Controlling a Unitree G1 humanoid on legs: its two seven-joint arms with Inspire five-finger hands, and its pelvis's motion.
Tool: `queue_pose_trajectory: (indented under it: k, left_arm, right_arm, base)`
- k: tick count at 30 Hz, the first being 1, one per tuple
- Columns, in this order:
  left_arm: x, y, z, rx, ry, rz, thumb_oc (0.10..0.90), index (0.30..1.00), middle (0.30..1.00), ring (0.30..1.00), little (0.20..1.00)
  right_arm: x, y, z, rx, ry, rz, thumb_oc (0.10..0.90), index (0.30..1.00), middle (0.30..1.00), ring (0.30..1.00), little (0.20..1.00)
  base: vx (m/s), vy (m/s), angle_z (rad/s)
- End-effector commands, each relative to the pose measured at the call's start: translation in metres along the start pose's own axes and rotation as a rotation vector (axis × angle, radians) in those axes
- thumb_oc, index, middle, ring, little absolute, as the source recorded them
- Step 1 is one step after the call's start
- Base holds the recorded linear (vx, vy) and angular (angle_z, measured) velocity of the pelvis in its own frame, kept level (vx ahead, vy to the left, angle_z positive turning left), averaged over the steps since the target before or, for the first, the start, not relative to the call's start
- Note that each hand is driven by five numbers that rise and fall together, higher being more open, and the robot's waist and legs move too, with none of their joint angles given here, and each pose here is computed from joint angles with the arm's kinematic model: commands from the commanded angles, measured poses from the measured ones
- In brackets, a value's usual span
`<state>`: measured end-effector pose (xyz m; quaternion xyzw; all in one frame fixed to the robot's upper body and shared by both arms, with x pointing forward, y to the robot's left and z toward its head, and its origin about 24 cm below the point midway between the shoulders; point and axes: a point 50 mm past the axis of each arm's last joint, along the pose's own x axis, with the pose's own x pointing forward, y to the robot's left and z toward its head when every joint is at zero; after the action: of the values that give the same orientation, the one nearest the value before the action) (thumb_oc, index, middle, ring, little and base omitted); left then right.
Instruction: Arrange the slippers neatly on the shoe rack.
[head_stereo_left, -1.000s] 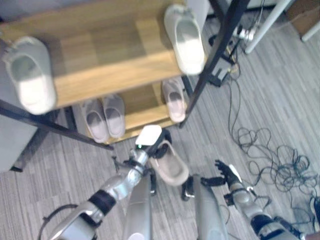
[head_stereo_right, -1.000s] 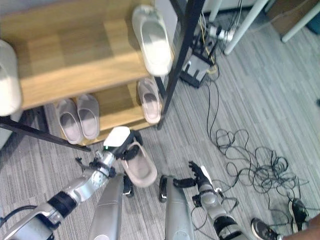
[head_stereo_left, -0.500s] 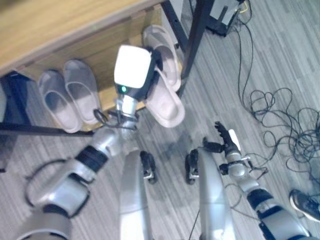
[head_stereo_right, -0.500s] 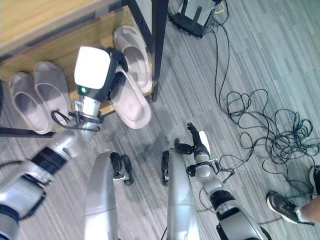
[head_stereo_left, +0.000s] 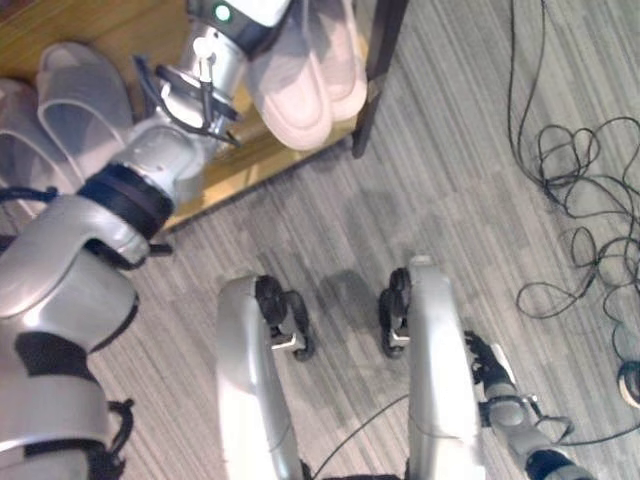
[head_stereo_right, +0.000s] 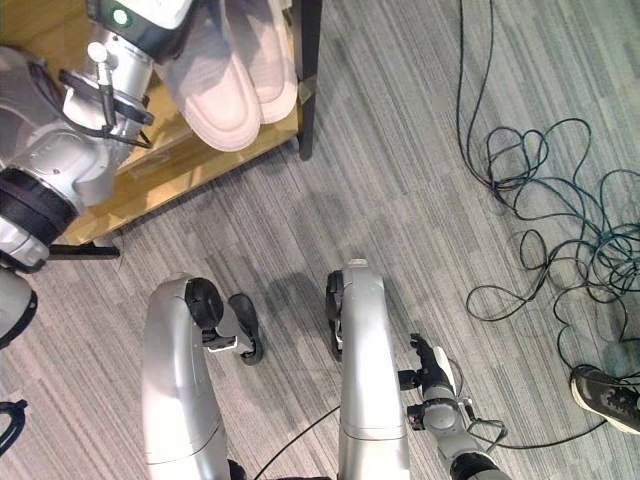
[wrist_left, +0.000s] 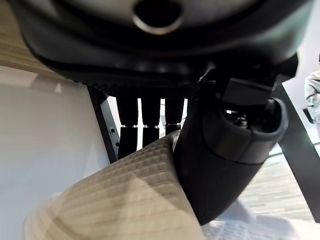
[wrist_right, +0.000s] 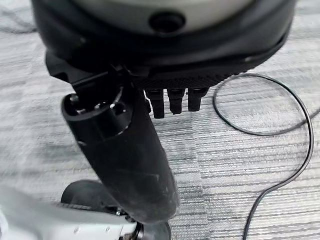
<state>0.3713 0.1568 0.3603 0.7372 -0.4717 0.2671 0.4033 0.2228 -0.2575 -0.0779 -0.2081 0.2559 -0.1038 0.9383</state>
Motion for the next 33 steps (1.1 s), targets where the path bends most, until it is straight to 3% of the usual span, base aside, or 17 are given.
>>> queue_pose_trajectory:
  k: [1, 16, 22, 27, 30, 31, 33]
  left_arm:
    - [0.041, 0.053, -0.043, 0.061, 0.104, 0.227, 0.4, 0.3, 0.3, 0.3, 0.3]
    - [0.014, 0.024, -0.075, 0.141, 0.234, 0.065, 0.4, 0.3, 0.3, 0.3, 0.3]
    - [0.012, 0.019, -0.067, 0.035, 0.264, 0.079, 0.4, 0.3, 0.3, 0.3, 0.3]
    - [0.026, 0.021, -0.037, 0.026, 0.137, 0.087, 0.4, 0.3, 0.3, 0.3, 0.3]
    - [0.033, 0.018, -0.027, 0.048, 0.111, 0.038, 0.4, 0.3, 0.3, 0.3, 0.3]
    - [0.034, 0.014, -0.029, 0.055, 0.134, 0.001, 0.8, 0.9, 0.9, 0.9, 0.9]
    - [0.035, 0.008, -0.032, 0.043, 0.212, -0.068, 0.8, 0.9, 0.9, 0.9, 0.9]
  right_arm:
    - [-0.004, 0.011, 0.011, 0.165, -0.069, -0.012, 0.8, 0.9, 0.9, 0.9, 0.9]
    - [-0.005, 0.02, 0.015, 0.235, -0.078, 0.011, 0.8, 0.9, 0.9, 0.9, 0.9]
    - [-0.008, 0.024, 0.011, 0.259, -0.061, 0.016, 0.8, 0.9, 0.9, 0.9, 0.9]
    - [-0.007, 0.025, 0.012, 0.254, -0.063, 0.017, 0.8, 0.9, 0.9, 0.9, 0.9]
    - [-0.002, 0.024, 0.024, 0.368, -0.081, 0.006, 0.8, 0.9, 0.9, 0.9, 0.9]
    - [0.001, 0.019, 0.029, 0.437, -0.092, -0.01, 0.8, 0.9, 0.9, 0.9, 0.9]
    - [0.004, 0.016, 0.045, 0.565, -0.144, -0.019, 0.8, 0.9, 0.9, 0.9, 0.9]
  base:
    - [0.06, 0.002, 0.06]
    - [0.0, 0.003, 0.04]
    - [-0.02, -0.002, 0.0]
    - [-0.01, -0.004, 0.0]
    - [0.0, 0.0, 0.0]
    - [0.0, 0.0, 0.0]
    - [0.0, 0.0, 0.0]
